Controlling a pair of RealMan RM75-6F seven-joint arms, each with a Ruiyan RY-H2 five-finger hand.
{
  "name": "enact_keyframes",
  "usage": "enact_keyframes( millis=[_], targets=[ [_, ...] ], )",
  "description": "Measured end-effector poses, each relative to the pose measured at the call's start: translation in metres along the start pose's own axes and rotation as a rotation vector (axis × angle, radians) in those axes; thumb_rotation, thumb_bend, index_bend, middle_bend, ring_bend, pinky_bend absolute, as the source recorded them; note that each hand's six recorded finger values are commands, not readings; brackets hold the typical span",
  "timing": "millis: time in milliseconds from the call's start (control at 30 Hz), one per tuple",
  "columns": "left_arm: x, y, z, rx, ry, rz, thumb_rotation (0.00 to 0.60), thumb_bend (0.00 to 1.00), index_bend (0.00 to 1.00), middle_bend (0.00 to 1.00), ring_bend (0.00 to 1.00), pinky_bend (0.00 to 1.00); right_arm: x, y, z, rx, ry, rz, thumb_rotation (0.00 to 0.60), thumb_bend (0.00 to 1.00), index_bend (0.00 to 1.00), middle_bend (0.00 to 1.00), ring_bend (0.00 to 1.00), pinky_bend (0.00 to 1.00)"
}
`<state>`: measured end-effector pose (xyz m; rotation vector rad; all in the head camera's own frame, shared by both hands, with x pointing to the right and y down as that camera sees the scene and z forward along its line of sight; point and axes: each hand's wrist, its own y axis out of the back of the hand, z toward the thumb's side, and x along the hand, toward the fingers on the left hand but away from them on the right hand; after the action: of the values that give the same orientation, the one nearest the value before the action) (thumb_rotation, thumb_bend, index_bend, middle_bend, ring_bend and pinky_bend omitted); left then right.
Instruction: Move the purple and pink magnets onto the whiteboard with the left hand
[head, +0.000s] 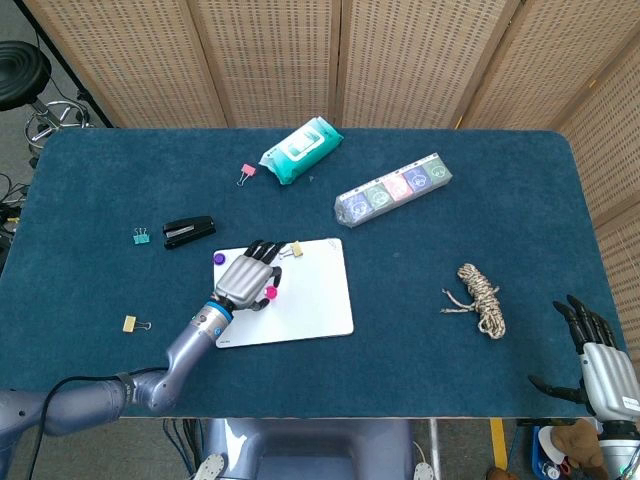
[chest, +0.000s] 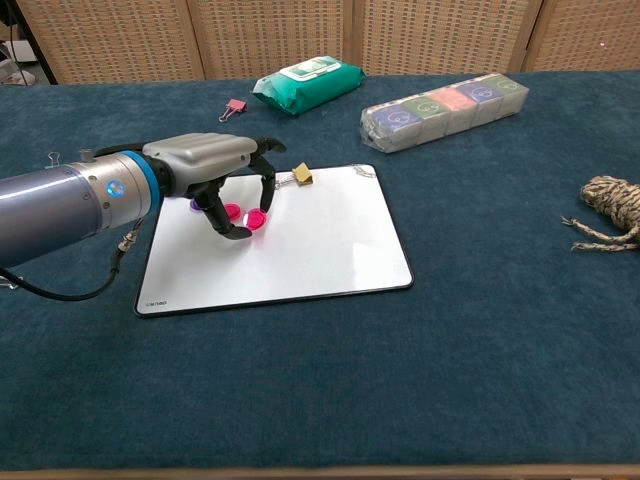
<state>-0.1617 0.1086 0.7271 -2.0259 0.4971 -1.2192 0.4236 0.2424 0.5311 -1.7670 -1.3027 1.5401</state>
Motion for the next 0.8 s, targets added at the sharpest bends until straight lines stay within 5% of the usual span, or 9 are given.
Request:
enact_keyframes(
  millis=[800],
  targets=[
    [0.017, -0.004, 0.010, 0.034, 0.040, -0.007, 0.600, 0.27, 0.55, 0.00, 0.00, 0.00, -0.001, 0.003, -0.003, -0.011, -0.008, -0.003, 0.600, 0.00, 0.09, 0.00, 0.00, 0.00]
  ],
)
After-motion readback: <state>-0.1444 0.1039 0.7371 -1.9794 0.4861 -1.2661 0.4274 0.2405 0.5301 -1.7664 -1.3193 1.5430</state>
